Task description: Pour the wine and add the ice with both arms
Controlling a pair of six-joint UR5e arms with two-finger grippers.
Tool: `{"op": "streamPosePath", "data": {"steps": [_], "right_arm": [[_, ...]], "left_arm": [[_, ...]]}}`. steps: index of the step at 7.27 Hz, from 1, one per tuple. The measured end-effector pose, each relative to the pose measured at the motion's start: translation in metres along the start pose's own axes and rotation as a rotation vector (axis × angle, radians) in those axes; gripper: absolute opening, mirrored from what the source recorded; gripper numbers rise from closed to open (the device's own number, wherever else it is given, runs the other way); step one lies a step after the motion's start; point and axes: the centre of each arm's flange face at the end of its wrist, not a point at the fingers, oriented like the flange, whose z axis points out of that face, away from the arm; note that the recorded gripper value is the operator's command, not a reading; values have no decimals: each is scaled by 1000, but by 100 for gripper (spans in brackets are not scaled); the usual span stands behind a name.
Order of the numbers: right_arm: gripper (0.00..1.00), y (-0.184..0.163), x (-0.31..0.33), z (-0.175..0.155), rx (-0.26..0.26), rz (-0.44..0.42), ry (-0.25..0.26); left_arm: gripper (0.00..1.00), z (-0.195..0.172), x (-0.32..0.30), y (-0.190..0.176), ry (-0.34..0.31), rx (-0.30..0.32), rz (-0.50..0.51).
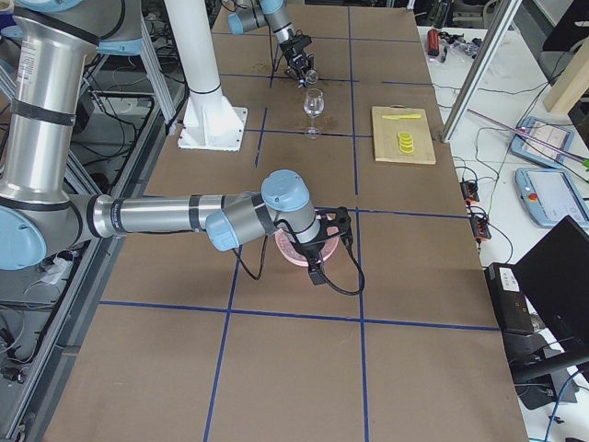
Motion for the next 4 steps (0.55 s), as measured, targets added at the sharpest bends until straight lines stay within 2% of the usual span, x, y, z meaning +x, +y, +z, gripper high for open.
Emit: {"op": "streamPosePath", "data": {"steps": [4], "right_arm": [[100,1,2,2,-3,2,0]], "left_arm": [[0,-4,11,-22,-45,-107,34]]}}
